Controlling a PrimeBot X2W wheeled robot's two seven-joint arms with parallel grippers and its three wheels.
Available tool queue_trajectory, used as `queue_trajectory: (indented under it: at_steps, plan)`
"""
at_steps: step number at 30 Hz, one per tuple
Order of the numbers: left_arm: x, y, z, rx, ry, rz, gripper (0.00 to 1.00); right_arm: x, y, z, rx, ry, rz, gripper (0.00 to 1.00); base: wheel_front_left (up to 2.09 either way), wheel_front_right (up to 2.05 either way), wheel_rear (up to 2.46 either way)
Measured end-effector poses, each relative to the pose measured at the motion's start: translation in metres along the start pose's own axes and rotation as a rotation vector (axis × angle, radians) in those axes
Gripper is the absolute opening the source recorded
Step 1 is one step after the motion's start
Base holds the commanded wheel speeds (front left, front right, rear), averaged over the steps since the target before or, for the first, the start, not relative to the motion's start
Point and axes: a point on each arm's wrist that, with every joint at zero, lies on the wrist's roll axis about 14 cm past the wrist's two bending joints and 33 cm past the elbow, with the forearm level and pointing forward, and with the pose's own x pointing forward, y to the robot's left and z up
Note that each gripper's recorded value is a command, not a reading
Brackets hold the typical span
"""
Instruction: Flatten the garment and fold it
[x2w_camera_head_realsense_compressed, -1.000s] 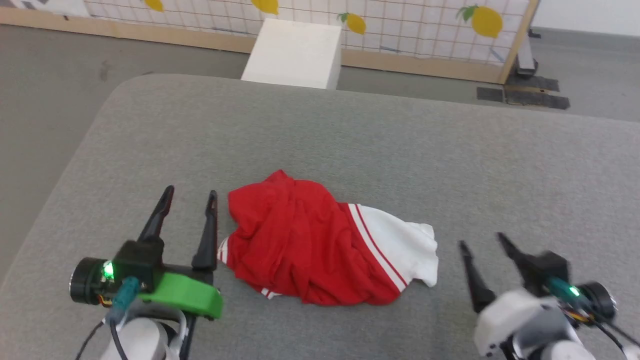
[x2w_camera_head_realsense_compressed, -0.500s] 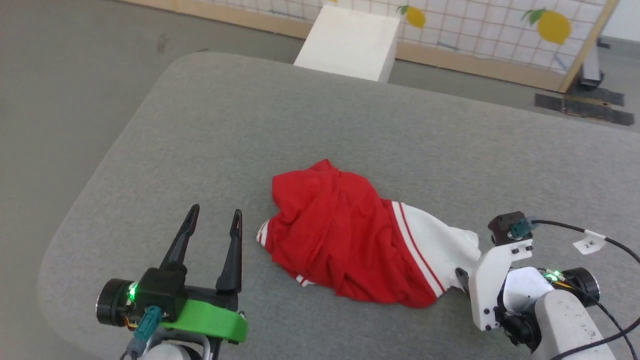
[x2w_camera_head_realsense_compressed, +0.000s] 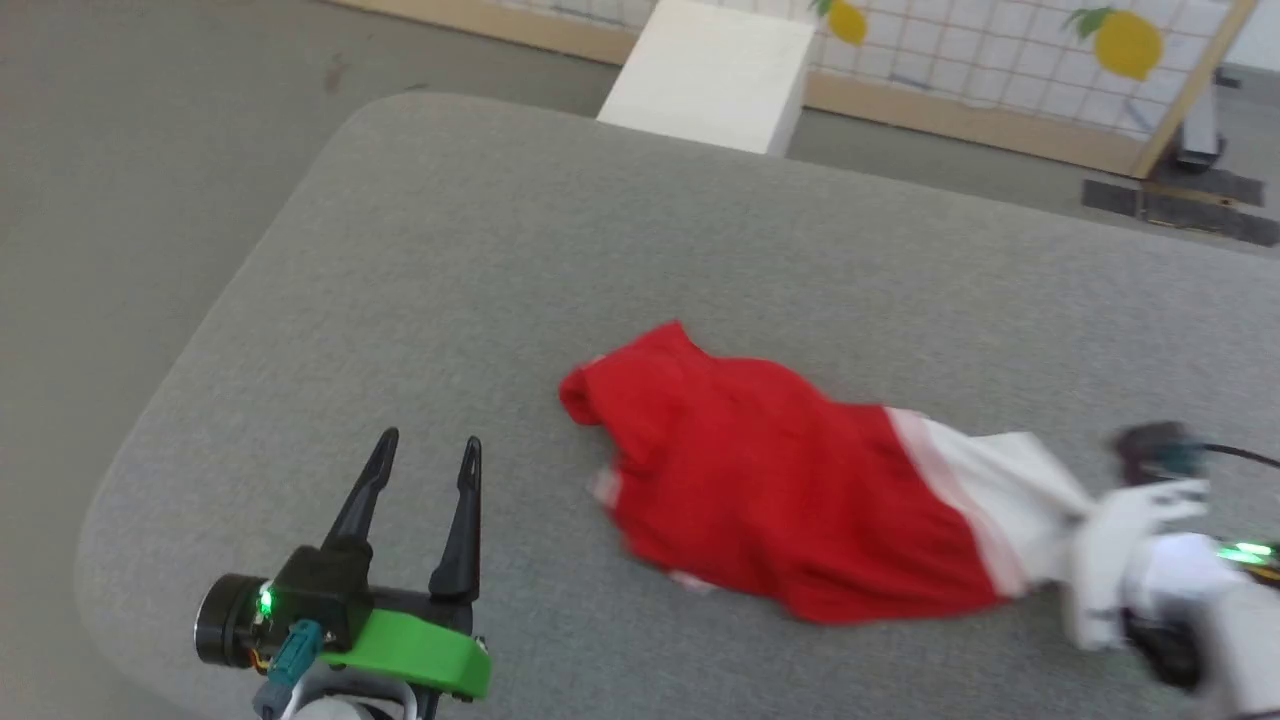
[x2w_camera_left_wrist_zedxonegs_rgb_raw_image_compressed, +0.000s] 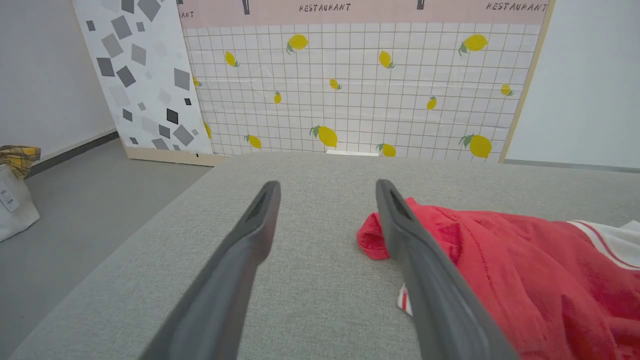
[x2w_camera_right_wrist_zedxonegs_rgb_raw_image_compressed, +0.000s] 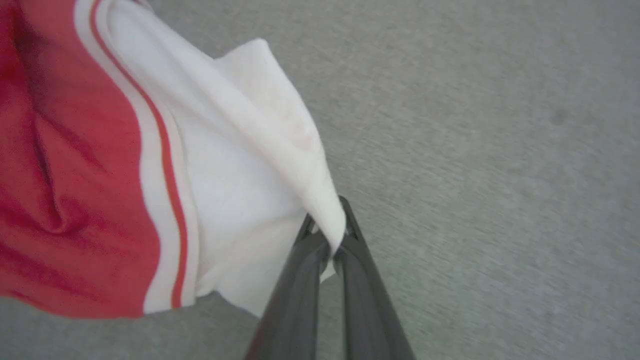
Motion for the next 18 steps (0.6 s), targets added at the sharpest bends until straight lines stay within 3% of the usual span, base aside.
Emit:
queue_trajectory:
  at_steps: [6,7,8,12,18]
  plan:
    - [0.004,-0.019,0.001,-0.027,-0.013,-0.065,1.0,-0.051,-0.108,-0.022,0.035,0.006,-0.252,0.0,0.0,0.0,0.0]
    - [0.005,-0.024,0.002,-0.036,-0.016,-0.079,1.0,-0.058,-0.116,-0.03,0.043,0.016,-0.274,0.32,0.0,0.0,0.0]
    - [0.006,-0.03,0.002,-0.046,-0.017,-0.097,1.0,-0.064,-0.121,-0.04,0.054,0.031,-0.29,1.0,0.0,0.0,0.0]
    - [0.008,-0.044,0.0,-0.061,-0.016,-0.14,1.0,-0.074,-0.119,-0.051,0.095,-0.009,-0.3,1.0,0.0,0.0,0.0]
    - [0.007,-0.051,0.003,-0.072,-0.026,-0.173,1.0,-0.082,-0.069,0.002,0.119,-0.215,-0.182,1.0,0.0,0.0,0.0]
